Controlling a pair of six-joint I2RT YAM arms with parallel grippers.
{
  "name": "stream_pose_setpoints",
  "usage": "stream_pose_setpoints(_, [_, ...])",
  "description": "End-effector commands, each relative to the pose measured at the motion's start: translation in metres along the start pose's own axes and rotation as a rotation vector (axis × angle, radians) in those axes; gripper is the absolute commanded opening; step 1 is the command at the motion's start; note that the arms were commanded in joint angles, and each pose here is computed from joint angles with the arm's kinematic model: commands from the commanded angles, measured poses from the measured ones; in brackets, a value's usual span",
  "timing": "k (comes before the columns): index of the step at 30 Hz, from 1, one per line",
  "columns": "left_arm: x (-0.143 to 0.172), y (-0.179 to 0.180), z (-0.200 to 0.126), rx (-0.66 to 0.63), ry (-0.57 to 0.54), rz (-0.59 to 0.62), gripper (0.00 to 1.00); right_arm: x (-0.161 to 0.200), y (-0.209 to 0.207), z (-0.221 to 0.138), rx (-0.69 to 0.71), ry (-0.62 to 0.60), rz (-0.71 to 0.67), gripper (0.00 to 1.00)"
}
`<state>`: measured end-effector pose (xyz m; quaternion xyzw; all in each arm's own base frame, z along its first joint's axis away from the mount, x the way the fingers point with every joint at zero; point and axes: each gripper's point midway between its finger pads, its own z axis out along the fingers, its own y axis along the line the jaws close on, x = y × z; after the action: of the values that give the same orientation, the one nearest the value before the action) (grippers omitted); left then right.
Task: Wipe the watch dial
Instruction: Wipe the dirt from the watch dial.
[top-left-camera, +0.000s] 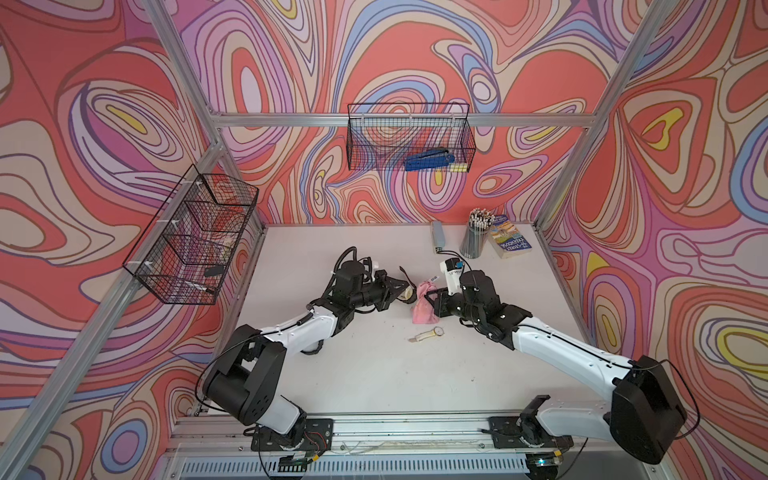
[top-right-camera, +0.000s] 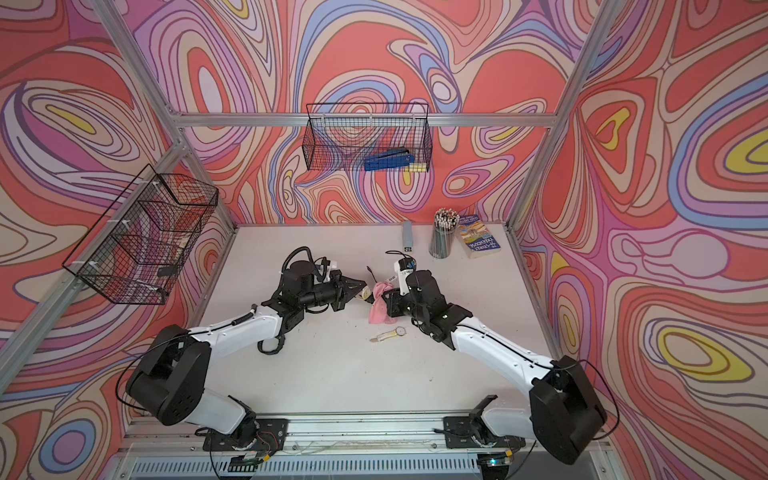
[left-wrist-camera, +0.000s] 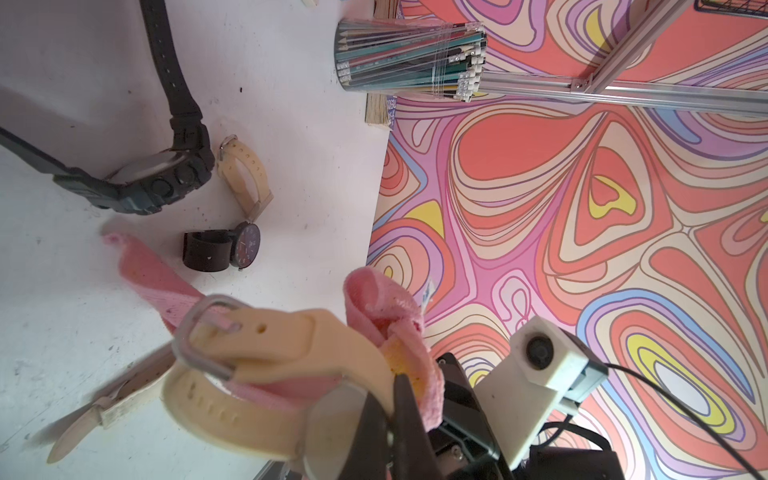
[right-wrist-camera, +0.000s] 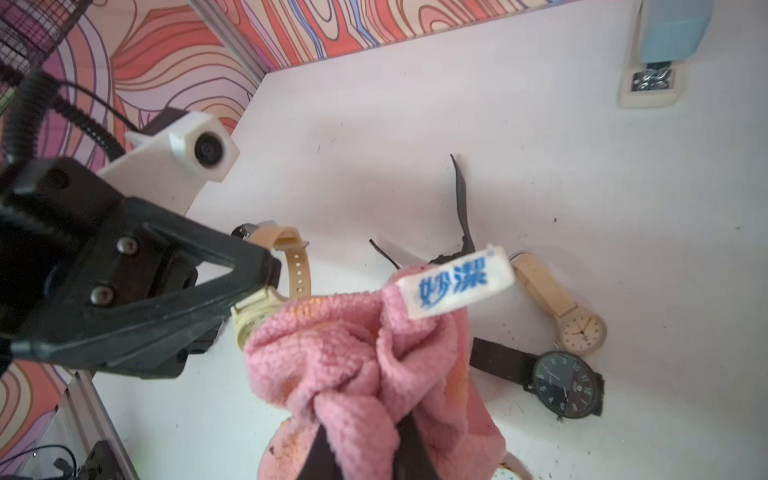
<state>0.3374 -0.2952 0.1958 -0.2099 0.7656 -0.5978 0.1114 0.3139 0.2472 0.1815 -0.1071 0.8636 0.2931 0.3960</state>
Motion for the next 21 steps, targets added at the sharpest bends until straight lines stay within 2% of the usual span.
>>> stream_pose_setpoints(1, [-0.001,-0.015,0.002,0.045,0.011,0.006,0.0,-0.011,0.024,-0.004,-0.075,-0.031,-0.065,0.0])
stream_pose_setpoints(9, [0.004,-0.012,0.008,0.036,0.016,0.0,0.0,-0.035,0.052,0.017,-0.153,-0.073,-0.088,0.0])
stream_pose_setpoints(16, [0.005,-0.009,0.013,0.066,0.017,-0.039,0.0,-0.047,0.064,0.034,-0.218,-0.12,-0.035,0.0])
stream_pose_setpoints(18, [0.004,-0.008,0.013,0.071,0.015,-0.052,0.0,-0.047,0.068,0.038,-0.238,-0.119,-0.011,0.0])
stream_pose_setpoints(21, [0.004,-0.012,0.013,0.085,0.019,-0.053,0.0,-0.032,0.059,0.048,-0.176,-0.071,-0.012,0.0])
